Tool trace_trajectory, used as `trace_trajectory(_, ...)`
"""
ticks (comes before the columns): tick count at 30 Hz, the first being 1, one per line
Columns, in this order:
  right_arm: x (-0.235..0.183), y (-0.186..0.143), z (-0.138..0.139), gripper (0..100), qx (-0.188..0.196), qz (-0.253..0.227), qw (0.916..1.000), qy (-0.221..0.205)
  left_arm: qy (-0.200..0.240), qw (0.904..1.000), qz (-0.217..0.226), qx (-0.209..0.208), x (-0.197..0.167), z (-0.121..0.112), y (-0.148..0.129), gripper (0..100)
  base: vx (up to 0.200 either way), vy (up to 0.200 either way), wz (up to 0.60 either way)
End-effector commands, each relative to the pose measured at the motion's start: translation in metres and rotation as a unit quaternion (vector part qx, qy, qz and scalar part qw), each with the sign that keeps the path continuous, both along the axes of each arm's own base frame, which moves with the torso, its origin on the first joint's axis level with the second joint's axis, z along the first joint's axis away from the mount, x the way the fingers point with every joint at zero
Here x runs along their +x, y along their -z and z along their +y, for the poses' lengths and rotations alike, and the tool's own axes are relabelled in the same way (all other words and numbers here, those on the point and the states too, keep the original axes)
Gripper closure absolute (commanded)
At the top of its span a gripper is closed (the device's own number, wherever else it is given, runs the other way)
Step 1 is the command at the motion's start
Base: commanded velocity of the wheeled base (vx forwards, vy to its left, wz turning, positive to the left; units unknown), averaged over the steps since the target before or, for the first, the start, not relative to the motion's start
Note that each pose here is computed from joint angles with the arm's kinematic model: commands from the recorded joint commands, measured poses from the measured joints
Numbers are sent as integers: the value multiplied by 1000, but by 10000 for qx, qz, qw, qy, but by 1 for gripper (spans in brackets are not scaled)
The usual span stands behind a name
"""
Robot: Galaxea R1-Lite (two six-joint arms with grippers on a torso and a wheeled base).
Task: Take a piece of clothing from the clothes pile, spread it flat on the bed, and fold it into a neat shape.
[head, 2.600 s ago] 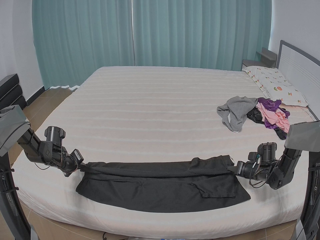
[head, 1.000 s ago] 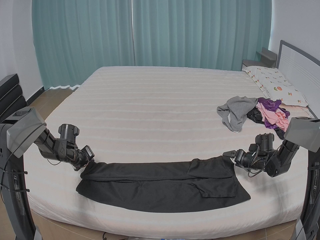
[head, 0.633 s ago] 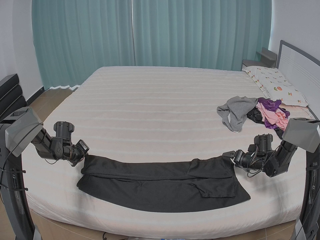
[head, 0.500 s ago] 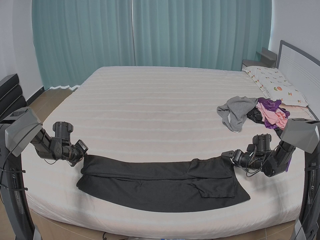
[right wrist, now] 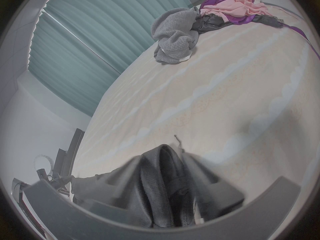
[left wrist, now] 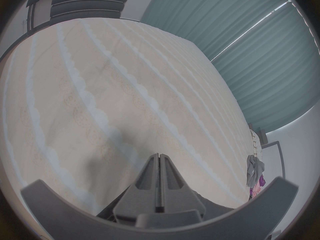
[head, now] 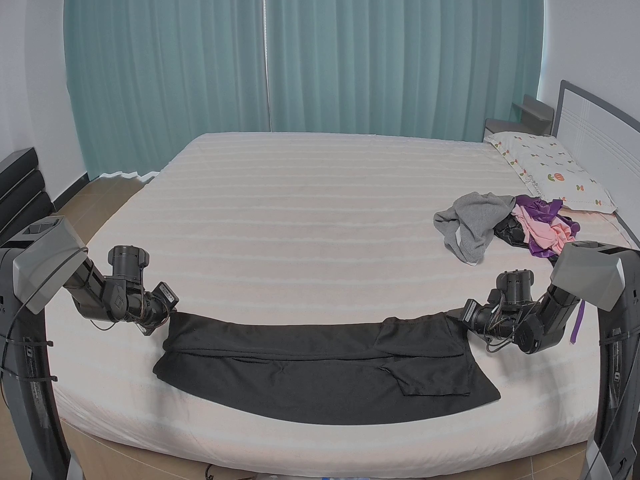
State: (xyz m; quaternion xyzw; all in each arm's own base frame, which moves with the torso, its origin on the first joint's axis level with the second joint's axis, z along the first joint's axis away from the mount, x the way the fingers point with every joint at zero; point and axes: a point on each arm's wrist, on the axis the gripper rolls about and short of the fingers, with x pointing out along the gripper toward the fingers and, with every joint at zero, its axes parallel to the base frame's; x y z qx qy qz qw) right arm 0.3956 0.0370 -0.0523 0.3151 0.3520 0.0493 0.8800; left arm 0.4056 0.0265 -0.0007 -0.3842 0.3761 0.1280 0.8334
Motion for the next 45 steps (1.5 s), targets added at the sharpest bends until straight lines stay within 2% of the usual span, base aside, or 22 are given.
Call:
trace_trajectory(1, 1, 4, 0, 100, -9, 27, 10000, 27, 5, 10000, 27, -2, 0, 0, 2, 100, 0, 0, 0)
trace_trajectory(6, 7, -2, -4, 100, 157, -26, 9989, 432, 13, 10000, 34, 9, -1, -1, 2, 100, 0, 0, 0)
trace_trajectory(16, 7, -2, -7, 100, 164, -23, 9987, 478, -6, 10000, 43, -13, 0, 0, 2, 100, 0, 0, 0)
trace_trajectory(17, 7, -2, -7, 0, 162, -8, 9987, 478, 2, 10000, 43, -13, -1, -1, 2, 100, 0, 0, 0)
trace_trajectory(18, 6, -2, -8, 0, 174, -13, 9987, 484, -12, 10000, 44, -29, -1, 0, 1, 100, 0, 0, 0)
trace_trajectory(19, 5, -4, -9, 0, 182, -34, 9986, 503, -7, 10000, 44, -35, -1, 0, 1, 0, 0, 0, 0)
trace_trajectory(23, -2, -19, -11, 0, 271, -82, 9980, 568, -138, 9998, 62, -141, -3, 2, 0, 0, 0, 0, 0)
trace_trajectory(27, -17, -41, -14, 0, 460, -95, 9964, 710, -417, 9985, -65, -345, -12, 15, -18, 0, 0, 0, 0)
trace_trajectory(30, -24, -46, -14, 0, 462, -62, 9963, 715, -390, 9984, -54, -396, -20, 16, -24, 0, 0, 0, 0)
trace_trajectory(31, -42, -49, -14, 0, 460, 96, 9963, 717, -229, 9983, 60, -530, -39, 12, -27, 0, 0, 0, 0)
trace_trajectory(36, -77, -59, -16, 0, 530, 287, 9951, 784, -59, 9974, 317, -640, -65, 0, -28, 0, -40, 0, 0)
trace_trajectory(40, -99, -63, -18, 0, 741, 222, 9926, 933, -3, 9962, 557, -669, -84, -6, -23, 0, -200, 0, 0)
trace_trajectory(45, -118, -57, -16, 0, 871, 162, 9914, 964, -26, 9965, 609, -571, -95, -7, -13, 0, -160, 0, 0)
